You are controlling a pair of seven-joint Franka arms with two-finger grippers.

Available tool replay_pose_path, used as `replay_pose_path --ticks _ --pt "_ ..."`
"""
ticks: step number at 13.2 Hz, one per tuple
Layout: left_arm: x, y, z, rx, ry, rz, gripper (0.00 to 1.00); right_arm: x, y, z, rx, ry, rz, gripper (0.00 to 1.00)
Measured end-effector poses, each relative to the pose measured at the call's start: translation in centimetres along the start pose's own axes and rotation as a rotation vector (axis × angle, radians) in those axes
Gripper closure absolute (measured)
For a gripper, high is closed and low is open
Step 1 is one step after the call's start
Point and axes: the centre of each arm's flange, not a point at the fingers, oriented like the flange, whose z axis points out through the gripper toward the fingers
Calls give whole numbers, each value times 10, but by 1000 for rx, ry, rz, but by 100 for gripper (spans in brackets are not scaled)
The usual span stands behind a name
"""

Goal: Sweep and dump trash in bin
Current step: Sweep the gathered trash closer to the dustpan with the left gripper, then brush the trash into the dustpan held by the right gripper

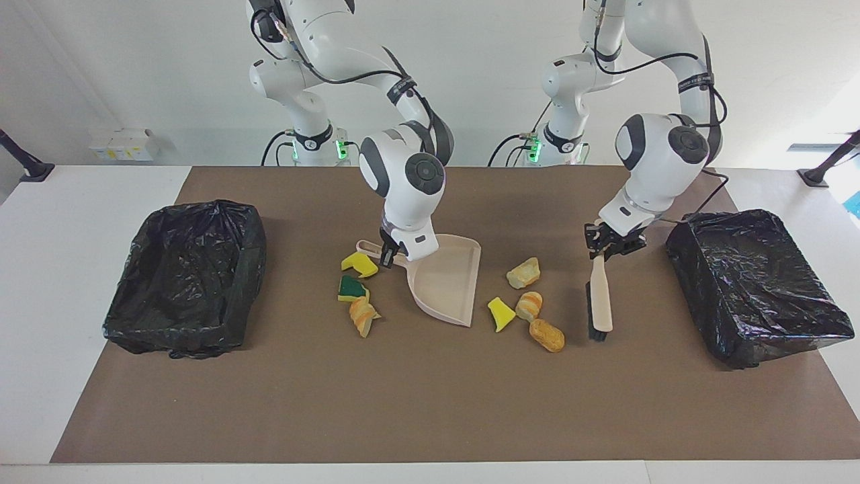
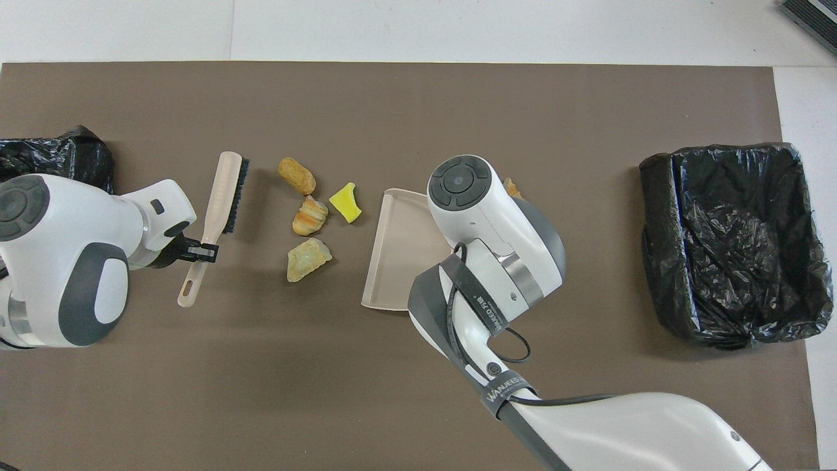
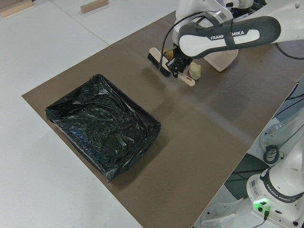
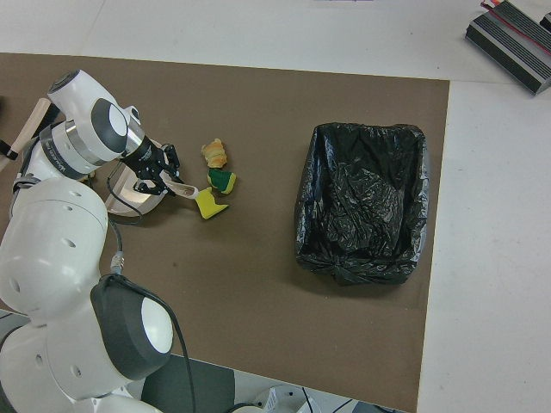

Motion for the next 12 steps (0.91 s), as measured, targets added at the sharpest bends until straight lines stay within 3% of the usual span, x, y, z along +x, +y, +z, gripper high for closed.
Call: replay_pose_path --ticks 2,4,9,12 --pt "20 11 12 -22 23 31 74 0 0 0 0 0 7 68" --pt "30 47 35 -46 5 91 74 0 0 0 1 -1 25 68" --pt "16 148 57 -48 -62 81 74 1 -2 0 0 -1 27 68" --pt "-10 227 58 -31 -102 106 74 1 -2 0 0 -2 29 68"
